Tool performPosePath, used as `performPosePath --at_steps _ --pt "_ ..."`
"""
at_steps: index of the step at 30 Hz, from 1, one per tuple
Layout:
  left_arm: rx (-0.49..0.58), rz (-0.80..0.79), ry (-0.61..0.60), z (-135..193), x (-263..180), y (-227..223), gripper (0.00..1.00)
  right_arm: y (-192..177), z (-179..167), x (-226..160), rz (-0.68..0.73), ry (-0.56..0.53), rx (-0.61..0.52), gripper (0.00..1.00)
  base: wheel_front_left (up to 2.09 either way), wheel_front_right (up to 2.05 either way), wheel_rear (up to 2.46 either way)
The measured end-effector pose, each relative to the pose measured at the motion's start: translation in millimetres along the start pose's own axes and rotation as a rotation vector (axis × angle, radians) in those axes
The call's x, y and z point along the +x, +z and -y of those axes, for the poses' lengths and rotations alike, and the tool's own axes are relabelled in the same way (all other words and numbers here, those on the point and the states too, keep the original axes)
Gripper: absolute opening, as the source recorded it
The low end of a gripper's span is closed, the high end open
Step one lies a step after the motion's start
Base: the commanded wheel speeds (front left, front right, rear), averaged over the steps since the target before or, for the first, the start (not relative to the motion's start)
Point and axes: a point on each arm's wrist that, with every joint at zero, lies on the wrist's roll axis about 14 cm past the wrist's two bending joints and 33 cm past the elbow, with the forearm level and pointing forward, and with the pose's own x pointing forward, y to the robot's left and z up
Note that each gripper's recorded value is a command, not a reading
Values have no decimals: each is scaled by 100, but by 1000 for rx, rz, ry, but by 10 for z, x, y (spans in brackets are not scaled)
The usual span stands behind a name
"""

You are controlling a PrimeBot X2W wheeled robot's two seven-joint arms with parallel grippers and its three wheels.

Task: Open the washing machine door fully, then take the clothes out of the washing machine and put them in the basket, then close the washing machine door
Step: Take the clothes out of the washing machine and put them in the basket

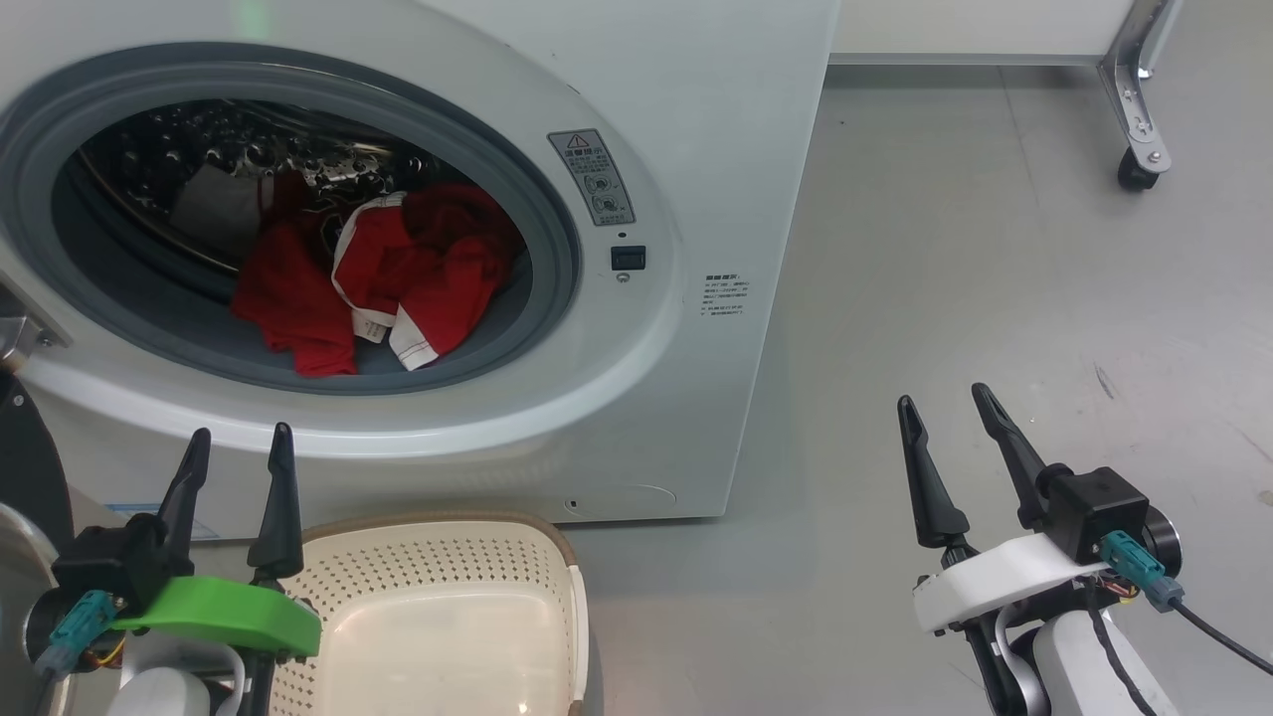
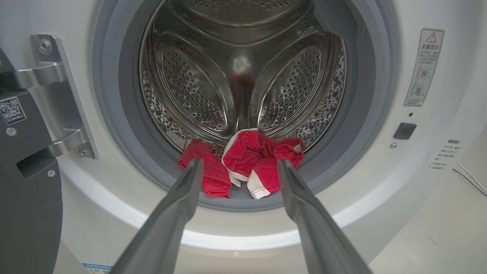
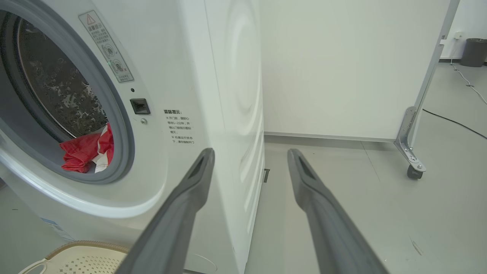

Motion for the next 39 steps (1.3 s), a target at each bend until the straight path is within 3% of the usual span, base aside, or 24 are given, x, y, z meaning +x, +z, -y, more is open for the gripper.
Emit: performPosePath --at_steps 16,28,39 --pt "7 -11 1 -24 22 -36 100 -45 -21 -1 -13 8 6 100 0 0 0" --pt "113 -66 37 -241 132 -182 100 -256 4 17 -73 3 8 100 0 0 0" --pt "198 -95 25 -381 640 -233 100 -424 82 122 -115 -16 26 100 0 0 0"
